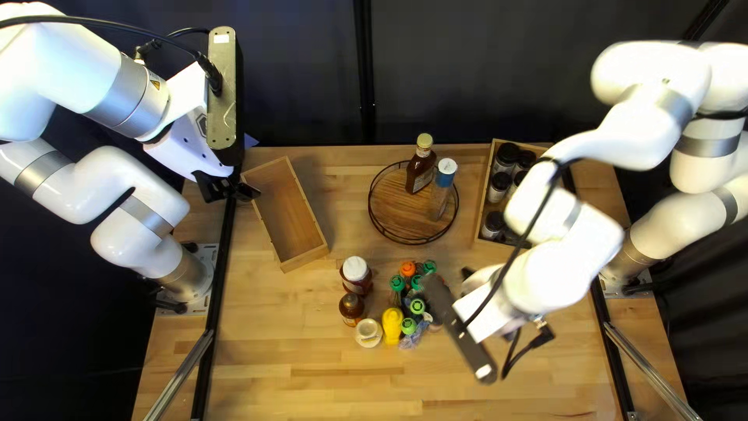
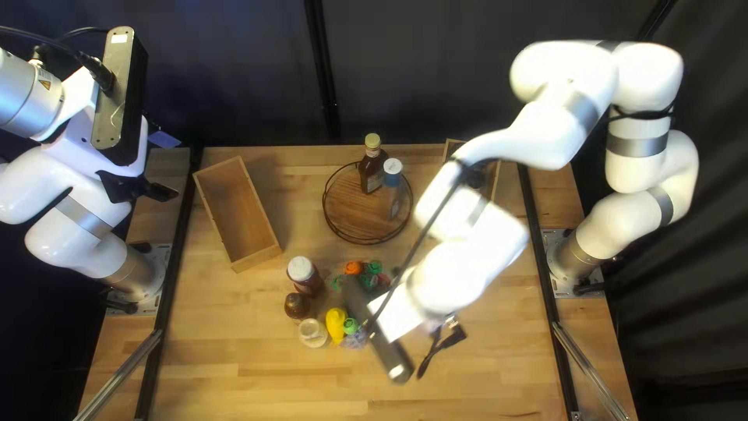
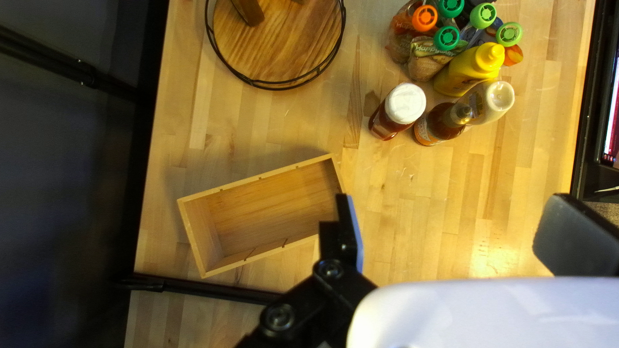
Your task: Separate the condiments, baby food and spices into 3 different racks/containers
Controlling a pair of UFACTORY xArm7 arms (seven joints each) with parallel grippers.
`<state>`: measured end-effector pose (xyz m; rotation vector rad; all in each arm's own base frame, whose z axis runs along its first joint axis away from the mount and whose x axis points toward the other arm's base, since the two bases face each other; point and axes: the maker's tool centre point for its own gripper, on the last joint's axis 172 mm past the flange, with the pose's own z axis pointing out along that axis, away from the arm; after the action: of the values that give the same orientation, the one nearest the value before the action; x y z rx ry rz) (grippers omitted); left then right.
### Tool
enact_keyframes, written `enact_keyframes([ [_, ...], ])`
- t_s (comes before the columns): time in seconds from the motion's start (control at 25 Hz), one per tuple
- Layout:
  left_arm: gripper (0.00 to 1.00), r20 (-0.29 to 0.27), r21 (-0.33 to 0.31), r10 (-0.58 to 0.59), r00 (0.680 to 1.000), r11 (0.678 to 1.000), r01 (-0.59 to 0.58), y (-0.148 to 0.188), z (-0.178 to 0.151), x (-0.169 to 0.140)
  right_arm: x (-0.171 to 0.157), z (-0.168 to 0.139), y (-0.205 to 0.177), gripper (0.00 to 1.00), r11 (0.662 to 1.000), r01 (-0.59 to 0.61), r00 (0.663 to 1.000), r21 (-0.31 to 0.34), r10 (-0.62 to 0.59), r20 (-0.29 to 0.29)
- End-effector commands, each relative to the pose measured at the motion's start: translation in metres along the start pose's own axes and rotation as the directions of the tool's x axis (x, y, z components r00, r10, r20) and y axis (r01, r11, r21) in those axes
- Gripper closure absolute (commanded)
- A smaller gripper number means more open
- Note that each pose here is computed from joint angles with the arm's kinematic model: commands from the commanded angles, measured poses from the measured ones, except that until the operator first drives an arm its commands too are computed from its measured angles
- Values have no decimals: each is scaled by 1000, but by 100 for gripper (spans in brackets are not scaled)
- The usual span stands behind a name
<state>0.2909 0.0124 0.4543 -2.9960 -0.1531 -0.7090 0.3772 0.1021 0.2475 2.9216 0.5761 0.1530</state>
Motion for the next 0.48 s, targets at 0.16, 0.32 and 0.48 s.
enact_keyframes([
  [0.16, 0, 0, 0, 0, 1000, 1000, 0, 0, 0, 0, -68, 4, 72, 100, 984, -155, 987, -90, 158, 28],
  [0.32, 0, 0, 0, 0, 1000, 1000, 0, 0, 0, 0, -86, 8, 103, 100, 966, -220, 973, -137, 227, 34],
  [0.48, 0, 0, 0, 0, 1000, 1000, 0, 0, 0, 0, -105, 16, 136, 100, 935, -297, 950, -191, 310, 39],
])
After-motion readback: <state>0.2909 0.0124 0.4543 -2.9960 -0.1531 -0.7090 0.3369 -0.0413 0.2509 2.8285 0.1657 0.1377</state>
